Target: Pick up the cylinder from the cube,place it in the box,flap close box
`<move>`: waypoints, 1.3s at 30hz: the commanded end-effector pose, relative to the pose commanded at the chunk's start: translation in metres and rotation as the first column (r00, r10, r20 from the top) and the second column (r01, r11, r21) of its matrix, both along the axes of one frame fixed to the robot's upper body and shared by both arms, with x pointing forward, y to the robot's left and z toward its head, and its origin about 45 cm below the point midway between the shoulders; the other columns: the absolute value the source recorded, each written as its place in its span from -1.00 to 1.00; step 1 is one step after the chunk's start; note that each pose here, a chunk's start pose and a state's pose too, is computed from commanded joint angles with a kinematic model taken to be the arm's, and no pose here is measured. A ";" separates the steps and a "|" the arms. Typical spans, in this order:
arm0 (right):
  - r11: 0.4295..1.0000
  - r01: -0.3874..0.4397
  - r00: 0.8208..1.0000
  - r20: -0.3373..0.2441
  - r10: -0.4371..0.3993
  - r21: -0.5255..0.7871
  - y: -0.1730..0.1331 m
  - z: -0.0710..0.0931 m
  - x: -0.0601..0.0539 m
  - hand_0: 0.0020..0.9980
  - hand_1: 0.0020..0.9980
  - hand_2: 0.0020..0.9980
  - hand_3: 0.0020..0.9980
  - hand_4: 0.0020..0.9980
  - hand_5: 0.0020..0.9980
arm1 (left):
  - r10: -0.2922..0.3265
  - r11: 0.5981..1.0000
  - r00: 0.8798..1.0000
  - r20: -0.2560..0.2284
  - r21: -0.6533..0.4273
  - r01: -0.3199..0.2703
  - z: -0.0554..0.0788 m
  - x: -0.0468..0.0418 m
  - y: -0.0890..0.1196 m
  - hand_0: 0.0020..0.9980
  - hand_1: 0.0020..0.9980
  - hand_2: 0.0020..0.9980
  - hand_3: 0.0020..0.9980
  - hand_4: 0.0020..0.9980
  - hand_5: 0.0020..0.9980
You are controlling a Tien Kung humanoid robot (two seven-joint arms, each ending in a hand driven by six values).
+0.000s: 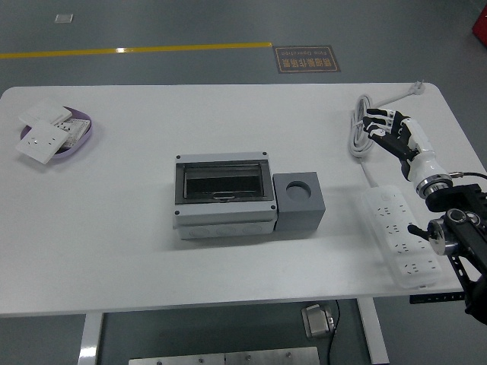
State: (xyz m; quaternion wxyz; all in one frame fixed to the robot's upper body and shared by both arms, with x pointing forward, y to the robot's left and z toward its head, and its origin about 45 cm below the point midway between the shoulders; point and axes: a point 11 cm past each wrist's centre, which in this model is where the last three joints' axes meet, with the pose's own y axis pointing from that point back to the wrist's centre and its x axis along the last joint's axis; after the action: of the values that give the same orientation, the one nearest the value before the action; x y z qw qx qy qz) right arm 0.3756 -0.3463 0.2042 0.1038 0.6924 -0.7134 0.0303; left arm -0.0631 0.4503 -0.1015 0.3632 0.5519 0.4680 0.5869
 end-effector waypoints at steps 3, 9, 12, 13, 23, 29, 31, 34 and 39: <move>1.000 0.011 0.999 0.032 -0.011 -0.001 -0.006 0.008 -0.001 0.40 0.35 0.36 0.35 0.32 -0.40 | -0.002 1.000 1.000 0.002 0.005 0.002 0.001 0.0019 0.003 0.13 0.22 0.14 0.20 0.42 -0.64; 0.999 0.031 0.997 0.068 -0.032 0.011 -0.012 0.018 0.001 0.40 0.36 0.36 0.34 0.32 -0.38 | -0.004 1.000 1.000 0.003 0.011 0.004 0.002 0.0037 0.007 0.13 0.22 0.15 0.20 0.41 -0.64; 0.999 0.040 0.996 0.076 -0.041 0.018 -0.013 0.020 0.002 0.40 0.35 0.36 0.33 0.33 -0.39 | -0.005 1.000 1.000 0.003 0.014 0.005 0.003 0.0040 0.008 0.13 0.22 0.15 0.20 0.41 -0.64; 0.999 0.044 0.996 0.079 -0.045 0.020 -0.014 0.021 0.002 0.40 0.35 0.36 0.33 0.33 -0.39 | -0.004 1.000 1.000 0.003 0.015 0.004 0.003 0.0039 0.009 0.13 0.22 0.15 0.20 0.41 -0.64; 0.998 0.060 0.995 0.082 -0.062 0.023 -0.020 0.022 0.001 0.41 0.35 0.35 0.33 0.35 -0.42 | 0.009 1.000 1.000 -0.009 0.016 -0.009 0.003 -0.0040 0.008 0.13 0.22 0.15 0.20 0.42 -0.64; 0.999 0.052 0.995 0.086 -0.053 0.015 -0.019 0.025 0.003 0.41 0.35 0.35 0.33 0.34 -0.44 | 0.021 1.000 0.999 -0.027 0.014 -0.021 0.003 -0.0136 0.005 0.13 0.22 0.15 0.20 0.42 -0.64; 0.999 0.051 0.995 0.089 -0.052 0.015 -0.019 0.026 0.004 0.41 0.35 0.35 0.33 0.34 -0.44 | 0.026 1.000 0.999 -0.032 0.016 -0.025 0.003 -0.0164 0.006 0.13 0.22 0.15 0.20 0.42 -0.64; 0.999 0.047 0.995 0.090 -0.049 0.016 -0.018 0.027 0.005 0.41 0.35 0.35 0.33 0.34 -0.46 | 0.030 0.999 0.999 -0.034 0.018 -0.030 0.004 -0.0184 0.007 0.13 0.22 0.15 0.20 0.42 -0.64; 0.999 0.027 0.995 0.093 -0.029 0.018 -0.012 0.029 0.010 0.41 0.35 0.35 0.33 0.34 -0.46 | 0.034 0.999 0.999 -0.037 0.017 -0.034 0.004 -0.0201 0.006 0.13 0.22 0.15 0.20 0.42 -0.64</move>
State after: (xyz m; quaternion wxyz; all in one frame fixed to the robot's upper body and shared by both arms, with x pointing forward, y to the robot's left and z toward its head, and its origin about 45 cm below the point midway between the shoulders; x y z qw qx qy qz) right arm 0.3852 -0.3579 0.2334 0.0651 0.6809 -0.7274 0.0553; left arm -0.0833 0.4559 -0.0979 0.3400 0.5575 0.4791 0.5865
